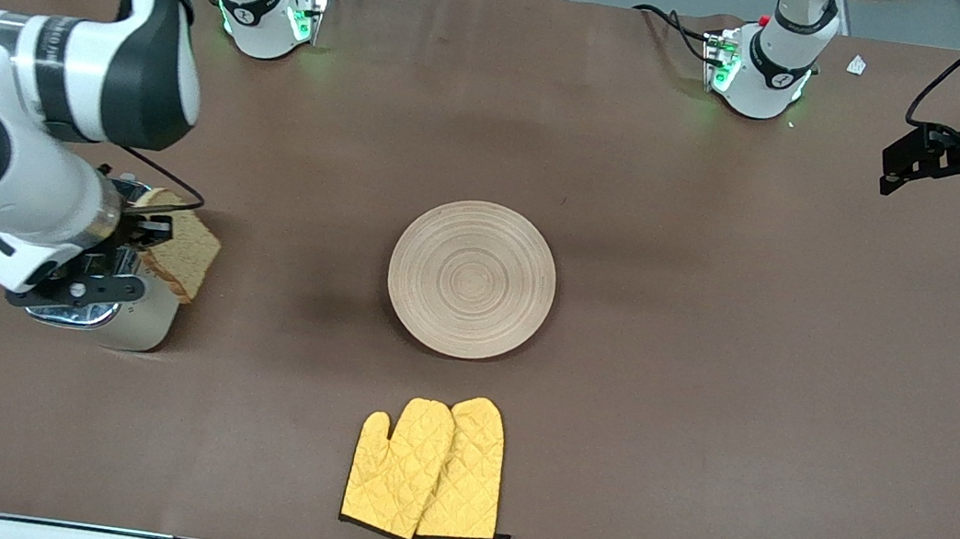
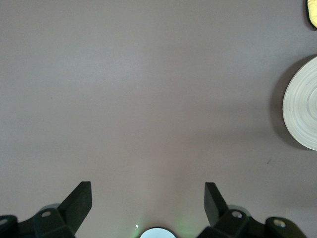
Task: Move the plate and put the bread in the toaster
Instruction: 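Lift the bread with the right gripper and carry it to the toaster, then lower the bread into the toaster slot with the right gripper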
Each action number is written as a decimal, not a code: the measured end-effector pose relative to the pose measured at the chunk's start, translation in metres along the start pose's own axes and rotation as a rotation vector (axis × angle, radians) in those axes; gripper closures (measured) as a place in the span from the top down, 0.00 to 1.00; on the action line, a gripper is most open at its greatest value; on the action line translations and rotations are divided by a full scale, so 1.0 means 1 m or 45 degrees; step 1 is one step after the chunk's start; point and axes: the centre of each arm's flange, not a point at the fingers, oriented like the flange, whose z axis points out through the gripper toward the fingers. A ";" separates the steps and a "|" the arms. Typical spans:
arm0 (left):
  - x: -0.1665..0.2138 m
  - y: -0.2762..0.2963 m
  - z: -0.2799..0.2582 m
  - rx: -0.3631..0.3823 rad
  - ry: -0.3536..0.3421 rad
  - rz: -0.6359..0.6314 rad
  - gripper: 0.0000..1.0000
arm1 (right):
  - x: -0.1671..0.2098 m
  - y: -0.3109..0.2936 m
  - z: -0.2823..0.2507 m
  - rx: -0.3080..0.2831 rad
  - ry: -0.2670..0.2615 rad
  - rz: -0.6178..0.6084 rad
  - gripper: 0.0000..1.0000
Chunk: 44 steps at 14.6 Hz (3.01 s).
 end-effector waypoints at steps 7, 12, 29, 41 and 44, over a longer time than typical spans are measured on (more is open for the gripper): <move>-0.002 0.004 0.000 0.002 -0.015 0.010 1.00 | -0.023 0.067 -0.010 -0.104 -0.048 -0.068 0.01; -0.006 0.004 0.003 0.007 -0.067 0.002 1.00 | -0.029 0.083 -0.005 -0.137 -0.093 -0.051 0.01; -0.010 0.011 0.006 0.014 -0.106 -0.002 1.00 | -0.012 0.109 0.054 -0.147 -0.159 -0.043 0.01; -0.008 0.010 0.011 0.014 -0.126 -0.007 1.00 | 0.001 0.109 0.096 -0.092 -0.202 -0.045 0.01; -0.008 0.010 0.012 0.015 -0.130 -0.007 1.00 | 0.004 0.108 0.109 -0.071 -0.228 -0.044 0.02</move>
